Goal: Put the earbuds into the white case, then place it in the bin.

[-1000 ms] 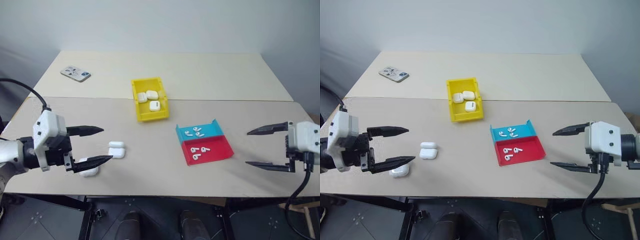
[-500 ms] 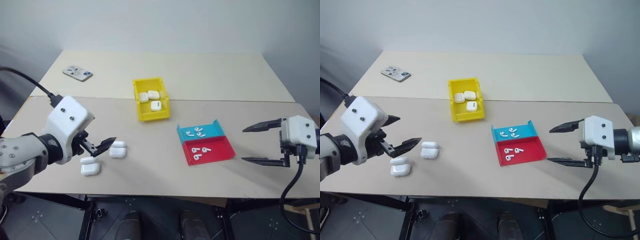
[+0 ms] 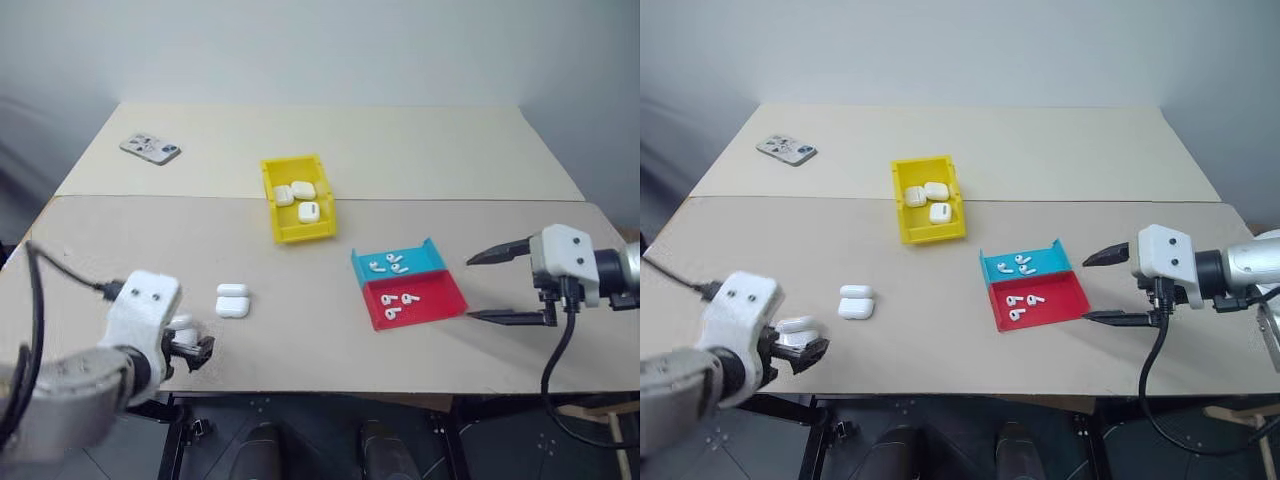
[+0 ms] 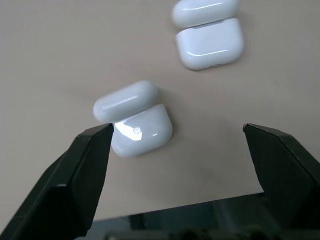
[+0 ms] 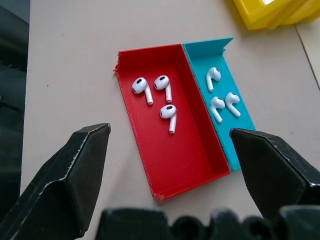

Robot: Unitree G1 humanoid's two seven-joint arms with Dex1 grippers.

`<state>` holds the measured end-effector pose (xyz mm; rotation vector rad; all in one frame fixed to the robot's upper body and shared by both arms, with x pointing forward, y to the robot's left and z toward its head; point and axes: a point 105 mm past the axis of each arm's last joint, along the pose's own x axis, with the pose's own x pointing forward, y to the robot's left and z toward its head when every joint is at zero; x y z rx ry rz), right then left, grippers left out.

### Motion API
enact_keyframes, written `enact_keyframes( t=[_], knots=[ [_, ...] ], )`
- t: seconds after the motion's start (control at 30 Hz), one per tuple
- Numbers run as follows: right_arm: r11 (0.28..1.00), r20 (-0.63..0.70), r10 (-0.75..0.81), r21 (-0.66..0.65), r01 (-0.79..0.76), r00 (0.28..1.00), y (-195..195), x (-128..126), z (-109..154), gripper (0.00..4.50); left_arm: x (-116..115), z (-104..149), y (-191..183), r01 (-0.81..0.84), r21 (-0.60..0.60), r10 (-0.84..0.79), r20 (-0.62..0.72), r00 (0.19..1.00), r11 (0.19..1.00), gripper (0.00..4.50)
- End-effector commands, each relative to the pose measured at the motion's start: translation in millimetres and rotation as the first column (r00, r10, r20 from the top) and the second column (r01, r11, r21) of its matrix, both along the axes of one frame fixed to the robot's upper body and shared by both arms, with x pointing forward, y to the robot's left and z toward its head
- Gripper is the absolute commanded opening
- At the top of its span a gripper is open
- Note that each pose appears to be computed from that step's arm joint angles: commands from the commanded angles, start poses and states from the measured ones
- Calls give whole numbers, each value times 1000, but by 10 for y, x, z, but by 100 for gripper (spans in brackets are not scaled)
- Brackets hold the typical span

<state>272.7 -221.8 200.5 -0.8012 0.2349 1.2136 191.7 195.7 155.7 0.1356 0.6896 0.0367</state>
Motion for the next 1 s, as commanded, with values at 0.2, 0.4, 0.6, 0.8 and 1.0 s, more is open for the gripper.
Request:
enact_keyframes(
  t=[0.2, 0.4, 0.6, 0.8, 1.0],
  knots=[
    [1000, -2, -2, -23, 2, 1000, -27, 21, 83, 443, 28, 156, 91, -259, -53, 263, 106, 959, 965, 450],
    [1000, -11, -12, -28, 11, 1000, -29, -17, 44, 443, 12, 74, 82, -301, -122, 311, 67, 948, 946, 450],
    [999, -16, -37, -32, 37, 999, -31, -57, -4, 443, 141, 57, 118, -224, -58, 228, 69, 971, 973, 450],
    [997, -25, -68, -32, 68, 997, -42, -120, -34, 443, 295, -26, 210, -193, -72, 196, 36, 980, 979, 450],
    [996, -30, -90, -28, 90, 995, -52, -177, -43, 443, 427, -113, 197, -158, -109, 159, -3, 987, 981, 450]
  ],
)
